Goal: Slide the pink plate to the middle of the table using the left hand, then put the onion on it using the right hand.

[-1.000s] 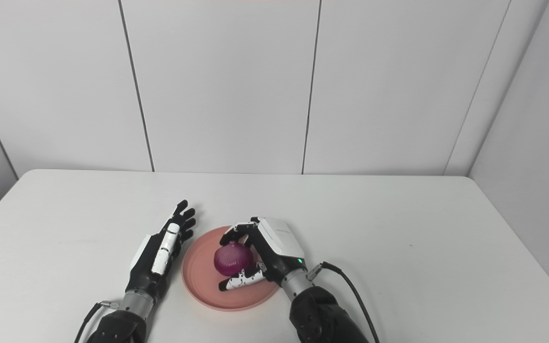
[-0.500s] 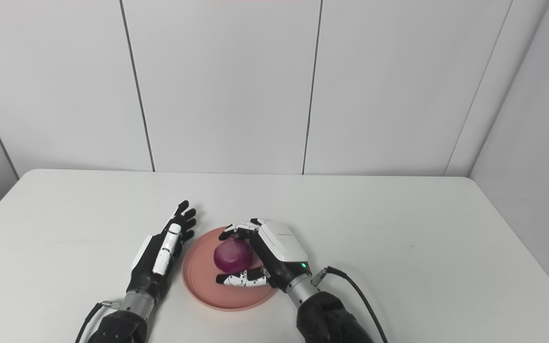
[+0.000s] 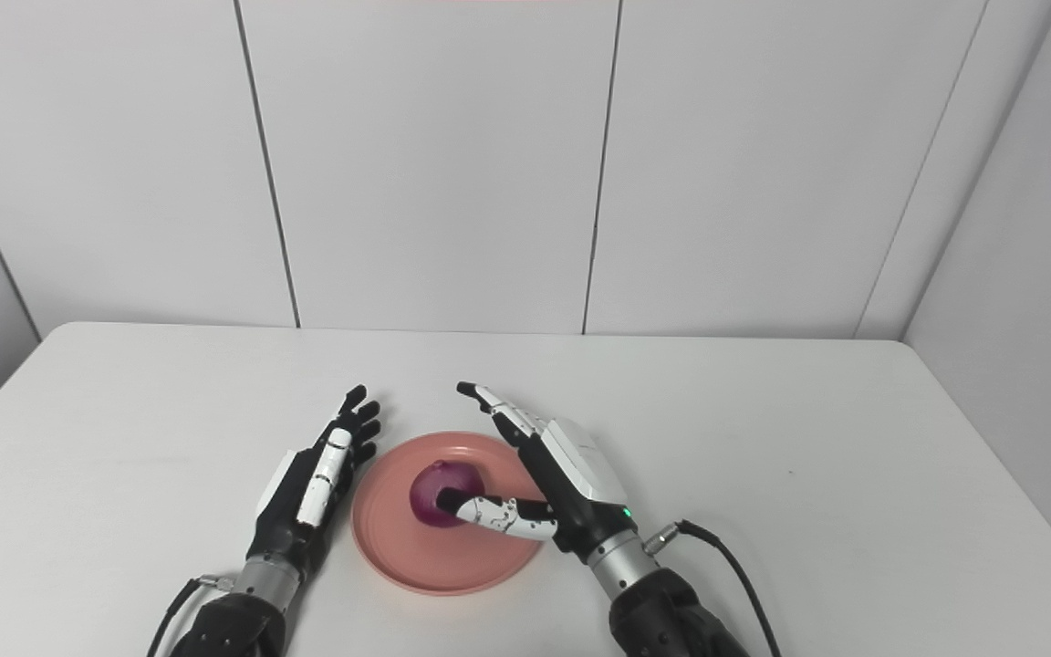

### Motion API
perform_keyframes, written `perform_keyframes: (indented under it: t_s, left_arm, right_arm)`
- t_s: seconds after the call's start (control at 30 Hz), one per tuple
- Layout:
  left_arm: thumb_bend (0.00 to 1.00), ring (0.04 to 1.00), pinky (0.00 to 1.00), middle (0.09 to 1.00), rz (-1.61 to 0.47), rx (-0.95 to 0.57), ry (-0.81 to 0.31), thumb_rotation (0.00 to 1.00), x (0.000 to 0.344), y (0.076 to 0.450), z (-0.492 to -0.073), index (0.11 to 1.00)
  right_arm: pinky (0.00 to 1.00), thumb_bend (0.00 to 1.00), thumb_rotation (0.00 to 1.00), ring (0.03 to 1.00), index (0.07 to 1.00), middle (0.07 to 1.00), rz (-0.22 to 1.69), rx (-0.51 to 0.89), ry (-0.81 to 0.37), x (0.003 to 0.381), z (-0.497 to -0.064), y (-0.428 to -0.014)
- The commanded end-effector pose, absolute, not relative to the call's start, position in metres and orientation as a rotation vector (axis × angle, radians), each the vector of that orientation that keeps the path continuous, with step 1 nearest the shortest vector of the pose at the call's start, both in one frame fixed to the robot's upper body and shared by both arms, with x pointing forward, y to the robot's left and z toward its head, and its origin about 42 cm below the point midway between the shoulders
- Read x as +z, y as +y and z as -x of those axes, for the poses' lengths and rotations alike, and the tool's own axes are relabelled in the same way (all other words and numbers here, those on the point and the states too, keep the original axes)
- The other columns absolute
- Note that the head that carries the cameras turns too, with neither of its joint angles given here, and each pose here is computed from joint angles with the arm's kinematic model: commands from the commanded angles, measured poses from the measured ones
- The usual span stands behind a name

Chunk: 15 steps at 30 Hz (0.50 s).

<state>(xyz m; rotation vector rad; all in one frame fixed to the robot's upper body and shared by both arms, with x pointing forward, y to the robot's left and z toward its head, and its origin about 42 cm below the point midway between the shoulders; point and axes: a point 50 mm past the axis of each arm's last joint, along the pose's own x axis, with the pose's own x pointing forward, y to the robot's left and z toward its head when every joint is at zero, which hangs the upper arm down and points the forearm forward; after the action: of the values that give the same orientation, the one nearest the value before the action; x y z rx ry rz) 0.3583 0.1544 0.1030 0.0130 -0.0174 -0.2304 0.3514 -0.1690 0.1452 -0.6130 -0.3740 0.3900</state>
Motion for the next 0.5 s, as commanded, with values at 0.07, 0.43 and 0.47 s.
perform_keyframes:
  t_s: [0.07,0.43,0.47]
  left_arm:
    - [0.56,0.950,0.94,0.959,0.004,-0.224,-0.019,1.00,0.102,0.150,-0.355,0.953]
    - [0.56,0.950,0.94,0.957,0.002,-0.222,-0.024,1.00,0.102,0.154,-0.355,0.951]
    - [0.56,0.950,0.94,0.957,0.000,-0.222,-0.024,1.00,0.102,0.154,-0.355,0.951]
  right_arm:
    - [0.91,0.77,0.92,0.971,1.000,1.000,0.521,0.386,-0.450,0.164,-0.354,-0.177]
    - [1.00,0.76,1.00,1.000,1.000,1.000,0.285,0.185,-0.267,0.151,-0.361,-0.207]
    - [1.00,0.76,1.00,1.000,1.000,1.000,0.263,0.178,-0.266,0.148,-0.362,-0.210]
